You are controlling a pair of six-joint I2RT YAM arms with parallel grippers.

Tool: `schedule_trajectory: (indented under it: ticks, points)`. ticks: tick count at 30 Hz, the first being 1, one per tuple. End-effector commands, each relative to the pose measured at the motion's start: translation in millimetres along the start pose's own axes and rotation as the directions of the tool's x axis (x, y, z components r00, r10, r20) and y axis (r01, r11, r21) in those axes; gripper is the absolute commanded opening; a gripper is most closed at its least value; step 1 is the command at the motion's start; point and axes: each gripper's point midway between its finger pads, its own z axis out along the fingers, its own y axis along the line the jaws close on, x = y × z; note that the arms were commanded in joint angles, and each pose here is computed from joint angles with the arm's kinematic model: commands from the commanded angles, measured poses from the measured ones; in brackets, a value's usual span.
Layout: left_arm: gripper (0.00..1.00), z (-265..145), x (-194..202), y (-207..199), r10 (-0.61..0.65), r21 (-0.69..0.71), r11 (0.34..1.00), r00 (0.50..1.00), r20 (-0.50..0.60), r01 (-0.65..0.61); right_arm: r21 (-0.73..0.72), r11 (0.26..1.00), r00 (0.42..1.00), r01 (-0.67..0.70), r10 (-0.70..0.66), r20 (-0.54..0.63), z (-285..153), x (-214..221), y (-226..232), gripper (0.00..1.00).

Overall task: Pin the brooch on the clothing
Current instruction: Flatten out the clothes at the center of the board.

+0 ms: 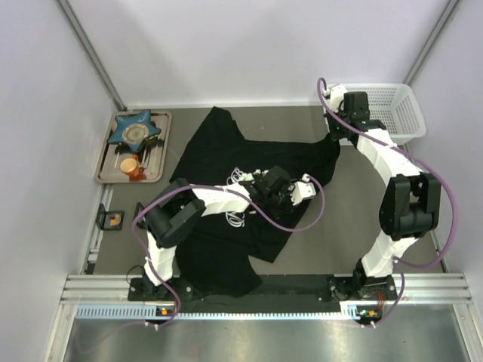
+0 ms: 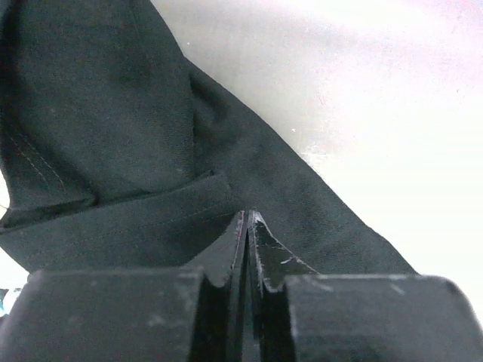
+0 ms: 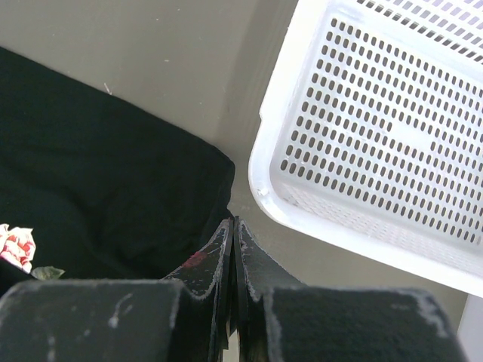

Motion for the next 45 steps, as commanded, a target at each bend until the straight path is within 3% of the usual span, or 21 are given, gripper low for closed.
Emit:
schedule_trajectory:
  ticks: [1, 7, 13, 17, 21, 23, 24, 27, 32, 45]
  points:
    - [0.00, -13.3, -42.0, -0.1, 0.023, 0.006, 1.000, 0.992, 0.121, -0.024, 0.023, 1.000, 1.000, 0.005, -0.006, 0.030, -2.0, -11.3, -8.9, 0.00]
    - [0.00, -38.3, -74.0, -19.7, 0.021, 0.099, 0.994, 0.982, 0.190, -0.041, 0.039, 0.999, 1.000, -0.001, 0.000, 0.027, -6.2, -8.0, -18.1, 0.00]
    - [0.00, -108.0, -143.2, -89.4, -0.023, 0.357, 0.927, 0.934, 0.356, -0.114, 0.083, 0.996, 1.000, -0.013, 0.013, 0.004, -17.6, 5.3, -50.7, 0.00]
    - [0.00, -130.7, -156.6, -128.5, -0.026, 0.450, 0.877, 0.918, 0.396, -0.169, 0.114, 0.993, 0.999, -0.013, 0.016, -0.028, -17.8, 22.4, -73.1, 0.00]
    - [0.04, -105.8, -143.6, -106.3, -0.015, 0.278, 0.957, 0.940, 0.342, -0.086, 0.108, 0.993, 0.998, -0.041, 0.046, -0.043, -13.5, 32.9, -81.1, 0.00]
    - [0.19, -91.4, -129.2, -69.6, -0.014, 0.083, 0.996, 0.954, 0.299, -0.011, 0.093, 0.995, 0.998, -0.046, 0.050, -0.037, -13.6, 32.1, -77.9, 0.00]
    - [0.33, -84.4, -119.1, -57.0, -0.007, 0.029, 1.000, 0.961, 0.276, -0.001, 0.073, 0.995, 0.997, -0.062, 0.064, -0.033, -12.5, 31.8, -73.3, 0.00]
    - [0.50, -66.9, -90.3, -24.3, -0.028, -0.088, 0.995, 0.981, 0.194, 0.046, 0.049, 0.996, 0.996, -0.078, 0.080, -0.031, -9.8, 30.3, -68.0, 0.00]
    - [0.53, -46.4, -60.8, 11.7, -0.028, -0.200, 0.979, 0.994, 0.103, 0.048, 0.037, 0.995, 0.995, -0.091, 0.092, -0.027, -7.4, 26.5, -65.6, 0.00]
    - [0.56, 1.8, -18.7, 21.3, -0.030, -0.185, 0.982, 1.000, -0.001, 0.029, 0.036, 0.995, 0.995, -0.090, 0.091, -0.044, -3.1, 31.8, -66.0, 0.00]
